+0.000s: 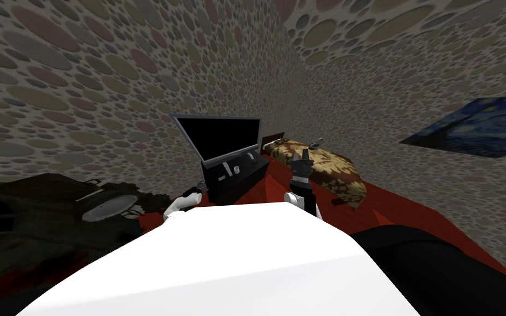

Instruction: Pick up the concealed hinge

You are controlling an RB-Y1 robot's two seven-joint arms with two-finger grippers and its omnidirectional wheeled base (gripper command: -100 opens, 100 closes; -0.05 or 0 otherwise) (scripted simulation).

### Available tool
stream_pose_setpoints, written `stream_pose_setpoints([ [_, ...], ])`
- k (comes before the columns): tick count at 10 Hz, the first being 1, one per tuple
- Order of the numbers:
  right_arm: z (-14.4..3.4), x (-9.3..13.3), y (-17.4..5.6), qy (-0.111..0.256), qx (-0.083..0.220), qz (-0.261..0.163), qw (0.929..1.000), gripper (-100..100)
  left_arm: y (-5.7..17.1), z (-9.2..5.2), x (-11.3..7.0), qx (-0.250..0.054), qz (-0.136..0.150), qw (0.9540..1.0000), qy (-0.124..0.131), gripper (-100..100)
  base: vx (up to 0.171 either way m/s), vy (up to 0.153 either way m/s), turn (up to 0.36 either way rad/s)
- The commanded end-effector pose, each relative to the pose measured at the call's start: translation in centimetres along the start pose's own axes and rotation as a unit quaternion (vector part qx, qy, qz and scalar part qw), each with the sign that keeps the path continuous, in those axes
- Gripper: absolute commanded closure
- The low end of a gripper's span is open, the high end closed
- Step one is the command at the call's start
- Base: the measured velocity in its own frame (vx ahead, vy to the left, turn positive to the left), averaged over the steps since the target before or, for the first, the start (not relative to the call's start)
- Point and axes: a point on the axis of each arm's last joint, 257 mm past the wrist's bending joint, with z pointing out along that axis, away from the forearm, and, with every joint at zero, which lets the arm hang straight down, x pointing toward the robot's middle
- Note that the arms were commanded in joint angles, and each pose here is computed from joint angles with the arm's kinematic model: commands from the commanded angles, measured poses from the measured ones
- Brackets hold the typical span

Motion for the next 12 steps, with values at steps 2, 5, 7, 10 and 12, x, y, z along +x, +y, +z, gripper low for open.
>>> stream_pose_setpoints([
  [2, 0.0, 0.0, 0.0, 0.000, 0.000, 0.000, 1.0000, 0, 1.4, 0.7, -2.6, -0.030, -0.018, 0.9990, -0.027, -100, -0.010, 0.029, -0.250],
  [5, 0.0, 0.0, 0.0, 0.000, 0.000, 0.000, 1.0000, 0, 3.8, 1.1, -7.3, -0.078, -0.060, 0.9924, -0.074, -100, -0.011, 0.035, -0.268],
  [7, 0.0, 0.0, 0.0, 0.000, 0.000, 0.000, 1.0000, 0, 4.7, 1.0, -7.6, -0.089, -0.061, 0.9910, -0.079, -100, 0.001, 0.021, -0.094],
  [10, 0.0, 0.0, 0.0, 0.000, 0.000, 0.000, 1.0000, 0, 6.8, 0.7, -11.4, -0.131, -0.109, 0.9780, -0.120, -100, 0.005, 0.020, -0.282],
  [12, 0.0, 0.0, 0.0, 0.000, 0.000, 0.000, 1.0000, 0, 8.2, 0.3, -13.1, -0.153, -0.134, 0.9689, -0.140, -100, 0.010, 0.029, -0.239],
])
